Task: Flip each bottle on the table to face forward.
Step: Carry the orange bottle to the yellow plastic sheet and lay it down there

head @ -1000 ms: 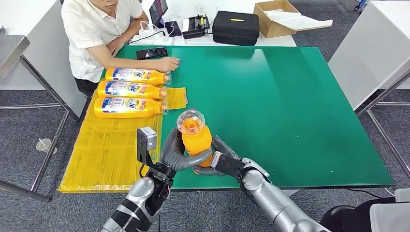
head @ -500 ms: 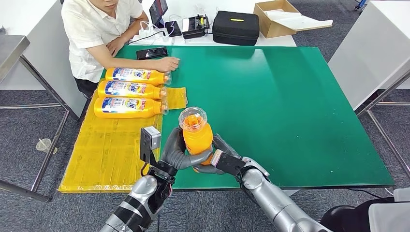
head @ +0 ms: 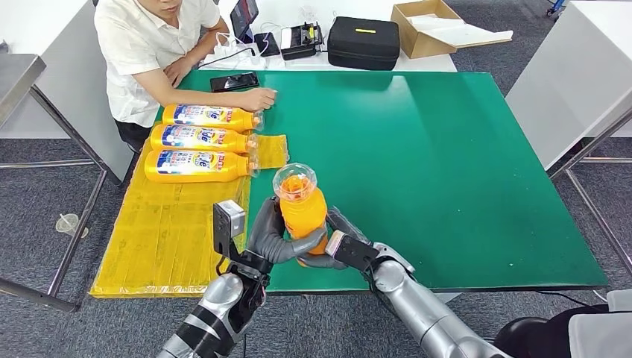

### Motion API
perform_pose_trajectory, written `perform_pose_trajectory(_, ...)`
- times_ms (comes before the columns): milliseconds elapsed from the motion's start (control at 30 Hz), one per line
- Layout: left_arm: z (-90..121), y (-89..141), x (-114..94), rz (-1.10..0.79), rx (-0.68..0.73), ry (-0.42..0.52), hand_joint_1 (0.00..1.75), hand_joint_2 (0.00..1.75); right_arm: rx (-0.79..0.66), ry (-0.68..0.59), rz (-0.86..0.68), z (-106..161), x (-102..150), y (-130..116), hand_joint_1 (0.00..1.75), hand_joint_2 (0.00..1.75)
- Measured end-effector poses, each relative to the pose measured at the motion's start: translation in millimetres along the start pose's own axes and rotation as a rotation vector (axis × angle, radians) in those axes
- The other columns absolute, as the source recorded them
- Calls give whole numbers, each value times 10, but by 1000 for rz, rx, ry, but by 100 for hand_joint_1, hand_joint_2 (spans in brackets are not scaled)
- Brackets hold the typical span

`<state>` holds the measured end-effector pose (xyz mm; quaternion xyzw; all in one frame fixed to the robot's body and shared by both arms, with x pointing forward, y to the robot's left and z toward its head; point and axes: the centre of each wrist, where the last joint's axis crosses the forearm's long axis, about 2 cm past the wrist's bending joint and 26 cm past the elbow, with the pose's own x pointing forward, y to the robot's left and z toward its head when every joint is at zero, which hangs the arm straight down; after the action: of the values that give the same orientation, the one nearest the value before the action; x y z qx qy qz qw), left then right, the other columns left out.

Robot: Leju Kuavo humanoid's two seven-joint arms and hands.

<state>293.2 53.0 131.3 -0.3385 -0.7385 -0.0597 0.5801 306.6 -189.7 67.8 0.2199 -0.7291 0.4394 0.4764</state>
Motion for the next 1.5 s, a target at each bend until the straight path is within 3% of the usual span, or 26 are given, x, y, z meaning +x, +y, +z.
perform_pose_trajectory(33,8,-7,2,3,3,-3,175,175,-1,-1,-2,5,-1,6,54,175)
perform_pose_trajectory(67,17,-13,3,6,5,-5,175,175,-3,-2,-4,10,-3,14,21,175)
perform_pose_trajectory(133,29,-20,6,14,11,-9,175,175,-5,-3,-8,23,-6,34,0,175)
perform_pose_trajectory(667,52,-37,13,56,11,-17,175,175,-19,-1,-24,69,-17,95,0,175)
perform_pose_trajectory(867,51,6,45,58,38,-20,175,175,-85,21,28,110,-19,109,0,175)
perform_pose_trajectory(933,61,58,63,-47,98,-34,175,175,-152,68,157,163,-30,108,0,175)
perform_pose_trajectory(1067,119,269,153,-544,260,-130,175,175,-359,174,512,397,-72,11,0,175)
perform_pose_trajectory(1233,225,507,246,-1015,309,-216,175,175,-574,205,675,646,-70,-156,0,175)
perform_pose_trajectory(1500,355,684,238,-1116,322,-179,175,175,-783,202,692,819,-17,-271,0,175)
